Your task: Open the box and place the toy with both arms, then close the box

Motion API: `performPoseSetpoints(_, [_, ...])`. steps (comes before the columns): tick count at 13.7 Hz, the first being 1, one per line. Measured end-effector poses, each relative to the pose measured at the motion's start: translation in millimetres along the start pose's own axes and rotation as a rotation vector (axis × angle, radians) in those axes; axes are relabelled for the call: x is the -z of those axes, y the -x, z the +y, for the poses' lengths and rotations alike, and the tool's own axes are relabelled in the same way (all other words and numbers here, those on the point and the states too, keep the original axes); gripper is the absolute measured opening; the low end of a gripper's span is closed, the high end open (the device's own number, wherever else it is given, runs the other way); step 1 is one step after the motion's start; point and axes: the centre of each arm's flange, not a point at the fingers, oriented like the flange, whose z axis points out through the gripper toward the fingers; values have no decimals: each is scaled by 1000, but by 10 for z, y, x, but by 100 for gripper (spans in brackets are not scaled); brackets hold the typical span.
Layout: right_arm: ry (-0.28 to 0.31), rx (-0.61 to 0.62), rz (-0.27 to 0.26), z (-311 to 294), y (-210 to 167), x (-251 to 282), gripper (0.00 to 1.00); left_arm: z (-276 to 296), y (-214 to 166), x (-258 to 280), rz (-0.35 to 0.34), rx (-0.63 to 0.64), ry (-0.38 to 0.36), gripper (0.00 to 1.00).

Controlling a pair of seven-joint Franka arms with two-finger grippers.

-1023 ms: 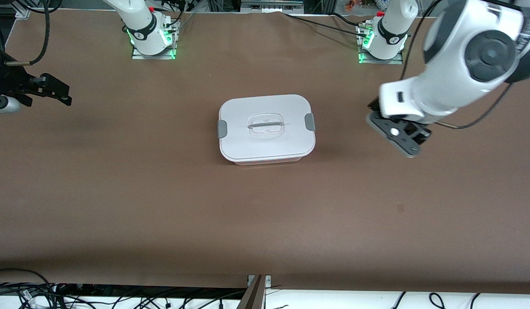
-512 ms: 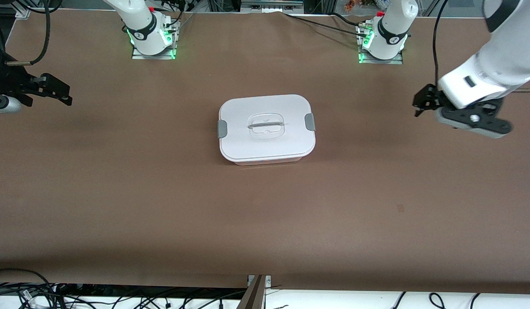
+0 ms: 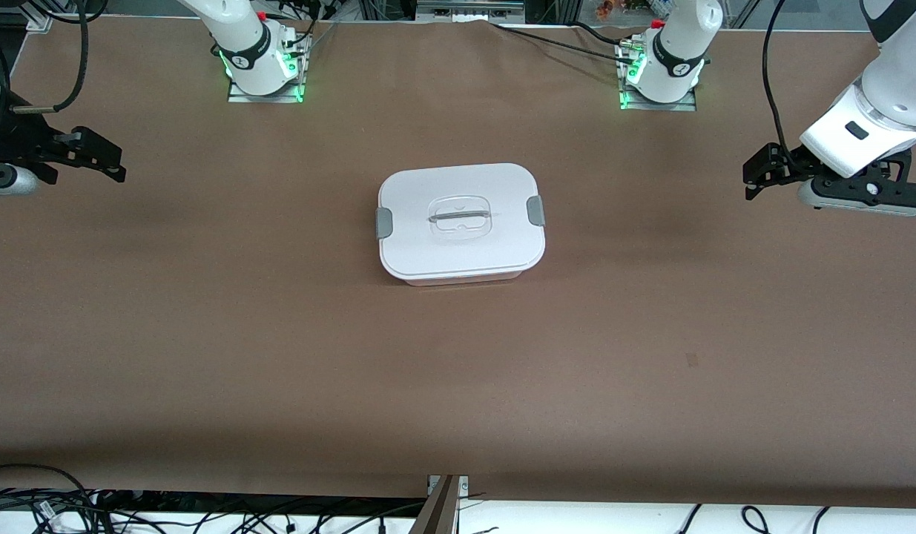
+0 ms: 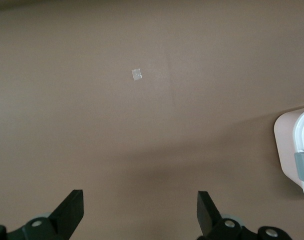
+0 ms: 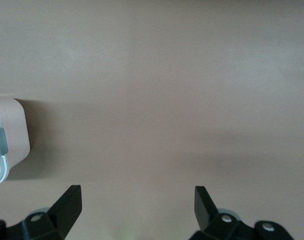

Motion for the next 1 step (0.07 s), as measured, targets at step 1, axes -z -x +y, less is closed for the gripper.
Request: performPoseSetpoints(1, [0,0,0,-1,0,0,100,-27,1,-2,0,6,2,100])
